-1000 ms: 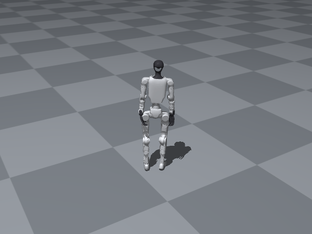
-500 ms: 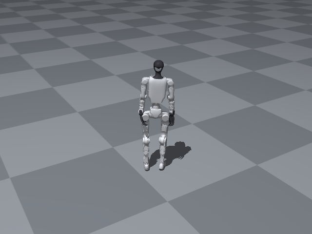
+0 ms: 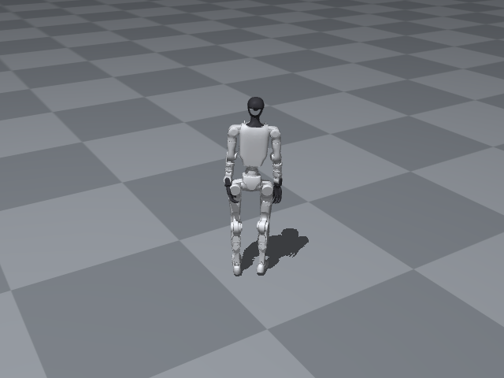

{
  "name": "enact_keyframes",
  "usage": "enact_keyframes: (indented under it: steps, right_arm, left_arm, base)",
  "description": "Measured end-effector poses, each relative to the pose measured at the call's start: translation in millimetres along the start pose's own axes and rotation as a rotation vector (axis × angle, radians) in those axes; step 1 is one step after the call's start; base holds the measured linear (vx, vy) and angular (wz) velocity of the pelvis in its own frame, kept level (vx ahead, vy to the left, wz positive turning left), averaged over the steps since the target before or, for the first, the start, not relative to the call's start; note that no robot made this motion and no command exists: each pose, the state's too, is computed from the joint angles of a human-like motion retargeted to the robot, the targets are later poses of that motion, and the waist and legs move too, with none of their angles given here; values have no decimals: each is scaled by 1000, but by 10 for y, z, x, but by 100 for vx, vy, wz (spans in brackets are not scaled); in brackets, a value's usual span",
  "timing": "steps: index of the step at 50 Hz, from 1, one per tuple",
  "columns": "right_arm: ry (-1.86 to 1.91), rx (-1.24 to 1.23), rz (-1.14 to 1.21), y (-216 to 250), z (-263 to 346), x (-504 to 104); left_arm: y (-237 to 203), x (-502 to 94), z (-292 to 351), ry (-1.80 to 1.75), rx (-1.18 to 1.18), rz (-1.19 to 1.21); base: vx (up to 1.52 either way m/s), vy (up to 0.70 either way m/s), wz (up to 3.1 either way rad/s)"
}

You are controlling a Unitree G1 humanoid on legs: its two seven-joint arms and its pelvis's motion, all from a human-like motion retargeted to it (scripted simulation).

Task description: In place motions

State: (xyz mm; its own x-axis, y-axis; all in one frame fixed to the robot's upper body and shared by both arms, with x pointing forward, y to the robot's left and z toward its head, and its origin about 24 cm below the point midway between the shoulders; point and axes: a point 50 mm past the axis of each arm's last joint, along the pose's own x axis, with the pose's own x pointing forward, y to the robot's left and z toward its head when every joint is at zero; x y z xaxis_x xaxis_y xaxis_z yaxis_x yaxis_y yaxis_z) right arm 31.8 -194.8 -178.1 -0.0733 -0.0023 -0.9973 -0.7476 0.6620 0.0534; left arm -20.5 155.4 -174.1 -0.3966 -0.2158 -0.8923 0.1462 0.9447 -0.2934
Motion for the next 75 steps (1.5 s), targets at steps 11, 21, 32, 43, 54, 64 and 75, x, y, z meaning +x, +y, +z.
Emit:
enact_keyframes:
  steps: [11, 21, 32, 43, 54, 64, 75]
  right_arm:
    - [-2, 0, -1, -5, 11, -1]
    - [0, 9, 1, 9, 1, 2]
    - [0, 5, 3, 11, 4, 2]
    - [3, 10, 5, 21, -11, 4]
    - [-1, 3, 5, 19, 3, 4]
    - [-6, -9, 4, 5, 25, 1]
    - [3, 9, 5, 8, -10, 1]
  left_arm:
    - [5, -3, 1, 5, 12, 4]
    - [2, -1, -1, 5, 8, 1]
    - [-7, 3, -7, 7, 4, -2]
    - [-10, 2, 1, 4, 3, -1]
    - [-5, 3, -2, 0, -7, 0]
    - [0, 3, -15, 6, -3, 0]
    - [8, -3, -4, 8, 16, 2]
  base:
    - [1, -1, -1]
    - [0, 0, 0]
    - [-4, 6, 0]
    - [-2, 3, 1]
    - [4, -7, 4]
    - [2, -3, 0]
    - [0, 0, 0]
